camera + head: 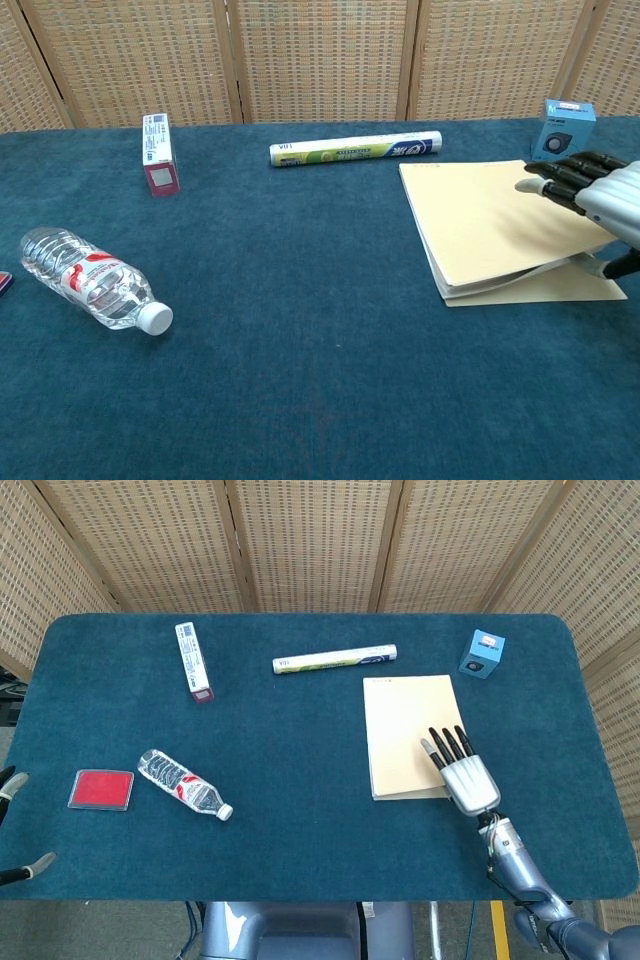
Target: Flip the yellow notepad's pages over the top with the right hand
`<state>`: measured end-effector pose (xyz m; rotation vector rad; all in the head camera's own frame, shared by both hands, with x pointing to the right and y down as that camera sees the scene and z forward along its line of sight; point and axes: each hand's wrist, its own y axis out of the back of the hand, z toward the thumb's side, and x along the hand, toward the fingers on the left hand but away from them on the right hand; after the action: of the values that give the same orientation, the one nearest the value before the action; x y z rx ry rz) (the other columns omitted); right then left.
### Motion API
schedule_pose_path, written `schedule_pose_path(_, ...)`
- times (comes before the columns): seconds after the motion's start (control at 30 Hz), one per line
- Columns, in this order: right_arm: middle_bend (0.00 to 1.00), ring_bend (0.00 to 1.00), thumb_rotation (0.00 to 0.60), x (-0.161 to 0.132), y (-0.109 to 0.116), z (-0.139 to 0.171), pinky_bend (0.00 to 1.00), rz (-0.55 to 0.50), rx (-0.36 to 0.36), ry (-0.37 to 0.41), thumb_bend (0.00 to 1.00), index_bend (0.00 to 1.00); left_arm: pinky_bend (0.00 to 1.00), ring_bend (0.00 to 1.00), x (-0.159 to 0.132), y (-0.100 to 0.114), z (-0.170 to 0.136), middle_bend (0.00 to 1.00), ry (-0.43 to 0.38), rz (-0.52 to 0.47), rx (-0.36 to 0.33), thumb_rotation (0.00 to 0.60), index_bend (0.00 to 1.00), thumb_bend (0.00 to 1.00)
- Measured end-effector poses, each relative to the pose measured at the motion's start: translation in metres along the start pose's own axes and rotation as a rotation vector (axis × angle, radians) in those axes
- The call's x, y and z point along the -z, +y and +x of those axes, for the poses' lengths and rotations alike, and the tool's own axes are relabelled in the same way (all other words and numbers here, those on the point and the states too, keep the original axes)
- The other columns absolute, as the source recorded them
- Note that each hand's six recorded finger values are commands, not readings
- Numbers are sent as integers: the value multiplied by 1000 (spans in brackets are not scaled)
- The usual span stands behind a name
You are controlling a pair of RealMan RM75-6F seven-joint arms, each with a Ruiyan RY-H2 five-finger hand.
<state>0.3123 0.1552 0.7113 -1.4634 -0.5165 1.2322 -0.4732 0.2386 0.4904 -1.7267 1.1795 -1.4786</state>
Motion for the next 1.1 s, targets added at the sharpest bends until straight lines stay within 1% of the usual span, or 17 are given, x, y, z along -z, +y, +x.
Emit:
schedule_pose_path(0.07,0,0,600,-2,2,-8,0,1,-2,1,466,14,0,0,0,0,0,0,1,0,0,600,0,0)
schedule_pose_path(0.1,3,0,600,-2,3,-11,0,0,-3,0,466,47,0,0,0,0,1,0,2,-1,1,600,0,0)
schedule_pose_path(0.17,66,21,600,-3,6,-20,10,-7,-4,-6,466,135,0,0,1,0,1,0,4,-2,3,600,0,0)
schedule_pose_path(0.2,139,63,600,-3,6,-22,45,-10,-3,-8,474,193,0,0,1,0,1,0,4,-3,3,600,0,0)
schedule_pose_path(0.23,223,122,600,-3,8,-25,102,-16,2,-10,492,248,0,0,1,0,2,0,5,-3,3,600,0,0)
schedule_pose_path(0.27,274,165,600,-4,9,-26,152,-19,8,-9,510,284,0,0,1,0,2,0,6,-3,3,600,0,0)
schedule_pose_path(0.3,334,218,600,-4,11,-27,230,-20,17,-8,542,331,0,0,1,0,2,0,7,-4,3,600,0,0)
schedule_pose_path(0.33,383,260,600,-4,12,-28,302,-18,29,-7,573,375,0,0,2,0,2,0,8,-4,3,600,0,0)
schedule_pose_path(0.4,442,312,600,-3,13,-30,391,-11,45,-3,610,434,0,0,2,0,3,0,8,-5,4,600,0,0)
schedule_pose_path(0.43,466,331,600,-2,13,-30,416,-9,50,1,620,458,0,0,2,0,3,0,8,-5,5,600,0,0)
schedule_pose_path(0.63,582,402,600,1,5,-31,473,-7,43,48,622,598,0,0,1,0,3,0,2,-4,10,600,0,0)
schedule_pose_path(0.73,616,413,600,2,4,-31,481,0,47,73,620,648,0,0,0,0,2,0,1,-4,9,600,0,0)
schedule_pose_path(0.9,628,416,600,0,8,-28,482,-21,67,124,620,660,0,0,0,0,3,0,2,-5,7,600,0,0)
schedule_pose_path(1.1,629,416,600,1,14,-12,482,-66,98,203,620,662,0,0,0,0,2,0,0,-7,6,600,0,0)
